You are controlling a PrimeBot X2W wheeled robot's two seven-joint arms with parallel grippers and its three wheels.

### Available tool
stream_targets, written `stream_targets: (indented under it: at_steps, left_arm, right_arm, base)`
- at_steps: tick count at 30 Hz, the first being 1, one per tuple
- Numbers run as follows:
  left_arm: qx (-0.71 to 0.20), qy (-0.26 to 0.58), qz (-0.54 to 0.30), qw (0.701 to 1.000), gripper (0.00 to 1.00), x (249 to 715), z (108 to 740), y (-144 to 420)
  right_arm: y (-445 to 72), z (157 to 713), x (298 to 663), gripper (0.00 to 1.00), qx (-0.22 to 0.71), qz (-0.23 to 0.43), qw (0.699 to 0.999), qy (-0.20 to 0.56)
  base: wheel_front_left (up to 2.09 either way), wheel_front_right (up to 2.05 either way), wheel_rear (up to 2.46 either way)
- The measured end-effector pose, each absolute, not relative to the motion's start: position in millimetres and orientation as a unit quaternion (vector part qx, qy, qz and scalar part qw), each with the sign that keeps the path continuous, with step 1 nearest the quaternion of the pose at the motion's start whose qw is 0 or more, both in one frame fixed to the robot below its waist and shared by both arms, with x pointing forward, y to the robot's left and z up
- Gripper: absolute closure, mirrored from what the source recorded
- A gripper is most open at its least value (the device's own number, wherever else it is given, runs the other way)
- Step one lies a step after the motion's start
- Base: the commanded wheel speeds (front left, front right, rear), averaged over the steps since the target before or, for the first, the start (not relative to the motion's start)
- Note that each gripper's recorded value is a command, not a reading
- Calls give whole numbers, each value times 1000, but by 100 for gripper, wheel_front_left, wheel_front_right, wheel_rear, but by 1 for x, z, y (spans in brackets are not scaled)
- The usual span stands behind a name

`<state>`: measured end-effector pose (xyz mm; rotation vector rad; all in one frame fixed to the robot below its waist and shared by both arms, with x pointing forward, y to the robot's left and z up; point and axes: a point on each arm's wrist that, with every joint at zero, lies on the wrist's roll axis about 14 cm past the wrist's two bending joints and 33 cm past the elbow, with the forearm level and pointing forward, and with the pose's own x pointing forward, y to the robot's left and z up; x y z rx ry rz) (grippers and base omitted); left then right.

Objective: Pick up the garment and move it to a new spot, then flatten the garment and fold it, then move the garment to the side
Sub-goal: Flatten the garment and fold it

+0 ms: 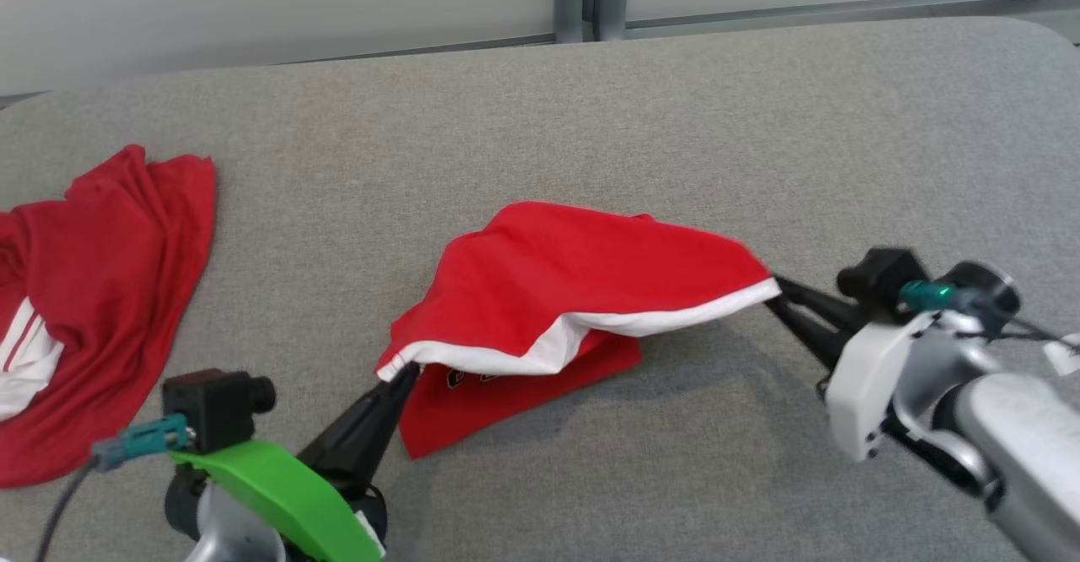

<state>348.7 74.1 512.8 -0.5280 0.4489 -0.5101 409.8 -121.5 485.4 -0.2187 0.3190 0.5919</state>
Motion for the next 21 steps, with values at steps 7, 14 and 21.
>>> stream_targets:
  at_steps: [7,14,21]
  left_arm:
    - [-229,141,-288,919,100,371,588,87]
    - [-161,101,-317,929,100,428,640,97]
    - [-121,70,-278,950,100,543,675,106]
  right_arm:
    - [-154,613,409,100,-144,295,939,99]
    - [-177,675,439,100,-176,269,944,77]
    - [-182,722,534,100,-167,219,961,-1]
  base:
    - [0,0,0]
    - [0,0,0]
    - [0,0,0]
